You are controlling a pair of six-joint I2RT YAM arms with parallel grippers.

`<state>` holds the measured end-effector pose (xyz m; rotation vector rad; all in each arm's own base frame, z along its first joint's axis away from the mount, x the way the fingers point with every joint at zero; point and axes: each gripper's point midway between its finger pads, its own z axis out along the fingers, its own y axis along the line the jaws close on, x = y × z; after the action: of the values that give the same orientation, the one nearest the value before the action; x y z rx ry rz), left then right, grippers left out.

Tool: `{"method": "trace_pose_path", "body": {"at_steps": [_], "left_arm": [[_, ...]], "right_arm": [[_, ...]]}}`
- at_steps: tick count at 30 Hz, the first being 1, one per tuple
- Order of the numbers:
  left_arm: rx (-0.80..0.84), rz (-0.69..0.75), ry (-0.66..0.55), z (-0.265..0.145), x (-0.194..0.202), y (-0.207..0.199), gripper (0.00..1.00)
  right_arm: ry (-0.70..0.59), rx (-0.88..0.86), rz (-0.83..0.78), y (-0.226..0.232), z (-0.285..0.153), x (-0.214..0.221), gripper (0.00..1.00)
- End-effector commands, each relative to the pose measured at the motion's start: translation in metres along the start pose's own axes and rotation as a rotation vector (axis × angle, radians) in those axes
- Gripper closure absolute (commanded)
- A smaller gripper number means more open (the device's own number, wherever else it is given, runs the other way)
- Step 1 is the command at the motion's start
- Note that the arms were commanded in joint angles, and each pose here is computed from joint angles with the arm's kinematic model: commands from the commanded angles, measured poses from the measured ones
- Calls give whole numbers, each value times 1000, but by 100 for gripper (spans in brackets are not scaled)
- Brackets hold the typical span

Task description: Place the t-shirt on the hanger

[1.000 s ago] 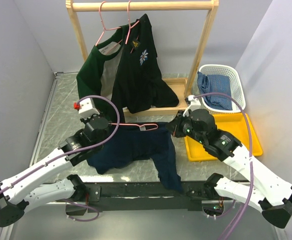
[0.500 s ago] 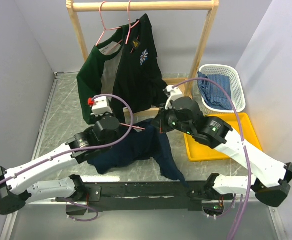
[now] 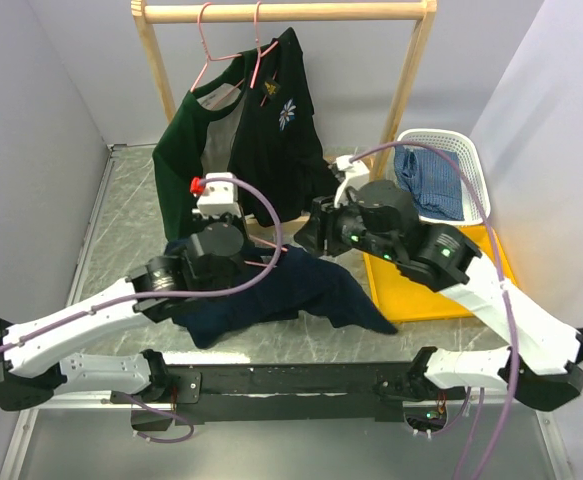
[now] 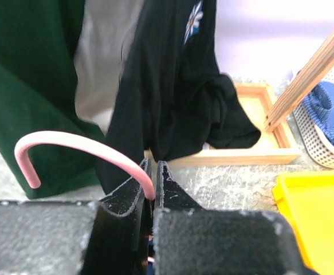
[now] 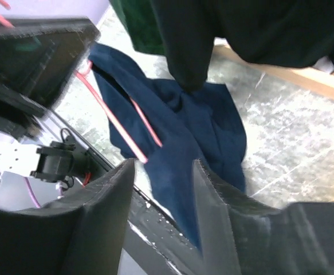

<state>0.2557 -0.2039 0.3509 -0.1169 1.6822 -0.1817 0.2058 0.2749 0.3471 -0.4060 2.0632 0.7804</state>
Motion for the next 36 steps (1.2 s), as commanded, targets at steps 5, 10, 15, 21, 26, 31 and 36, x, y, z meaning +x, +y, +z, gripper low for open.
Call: {"method": "trace_pose_path", "body": {"at_steps": [5, 10, 15, 21, 26, 31, 36], "left_arm": [[79, 171, -42, -25, -106, -12, 99], [199, 299, -31, -41, -126, -60, 99], [232, 374, -17, -39, -112, -87, 99], [311, 316, -58, -41, -114, -103, 99], [354, 295, -74, -41, -118, -116, 99], [345, 265, -86, -41, -128, -119, 99], [327, 220, -95, -39, -133, -121, 99]], "right_arm": [[-232, -136, -102, 16, -74, -50, 30], [-261, -193, -227, 20, -94, -49, 27], [-224, -283, -284, 27, -106, -25, 27], [-78, -297, -292, 15, -92, 27, 27], [-38, -286, -281, 10, -88, 45, 28], [-23, -251, -278, 3, -83, 52, 31], [11, -175, -277, -11, -79, 62, 39]]}}
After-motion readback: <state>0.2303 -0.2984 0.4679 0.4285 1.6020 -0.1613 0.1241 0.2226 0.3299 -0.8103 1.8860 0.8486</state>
